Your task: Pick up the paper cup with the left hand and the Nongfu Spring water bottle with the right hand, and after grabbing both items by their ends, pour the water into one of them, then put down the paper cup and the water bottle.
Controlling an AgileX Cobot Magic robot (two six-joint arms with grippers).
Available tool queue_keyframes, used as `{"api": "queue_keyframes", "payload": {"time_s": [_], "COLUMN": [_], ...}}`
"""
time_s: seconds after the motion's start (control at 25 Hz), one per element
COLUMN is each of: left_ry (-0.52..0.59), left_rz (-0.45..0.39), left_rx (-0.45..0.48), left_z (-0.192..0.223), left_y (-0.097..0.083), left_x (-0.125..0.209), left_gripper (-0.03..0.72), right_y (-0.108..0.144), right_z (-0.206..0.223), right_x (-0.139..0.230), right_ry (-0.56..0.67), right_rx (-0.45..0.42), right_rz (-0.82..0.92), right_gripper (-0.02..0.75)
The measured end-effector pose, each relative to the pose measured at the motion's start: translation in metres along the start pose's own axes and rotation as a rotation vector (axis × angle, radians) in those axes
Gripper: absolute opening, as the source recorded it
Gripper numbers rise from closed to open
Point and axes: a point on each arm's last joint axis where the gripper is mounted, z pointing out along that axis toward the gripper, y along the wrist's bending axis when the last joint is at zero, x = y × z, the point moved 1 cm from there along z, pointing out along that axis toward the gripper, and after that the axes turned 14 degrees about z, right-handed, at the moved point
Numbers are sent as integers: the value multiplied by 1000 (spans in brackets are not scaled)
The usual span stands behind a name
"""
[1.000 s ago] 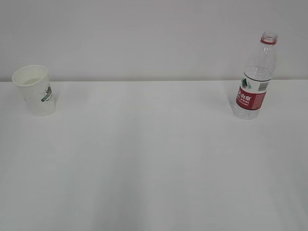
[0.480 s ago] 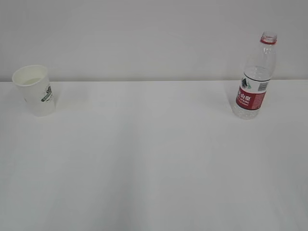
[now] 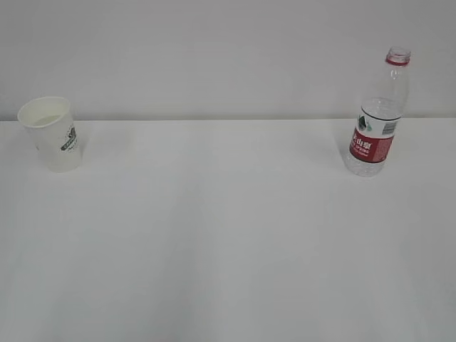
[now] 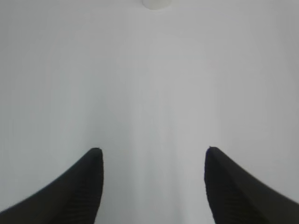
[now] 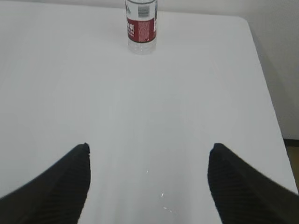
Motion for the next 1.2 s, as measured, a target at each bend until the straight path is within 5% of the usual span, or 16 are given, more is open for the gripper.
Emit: {"api": "queue_keyframes", "payload": {"time_s": [0.36,1.2], "left_ry": [-34,-198], "left_rz": [-3,-10], "left_rx": [-5,-44], "left_z": [-6,-27], "left_y": [-3,-5], "left_x": [10,25], "left_gripper": [447,423], "right_y": [-2,-4], "right_z": [6,-8], "right_x": [12,20], "right_ry": [70,-35], "right_rx": [15,0], "right_rz": [-4,-4], "right_gripper": [589,589]}}
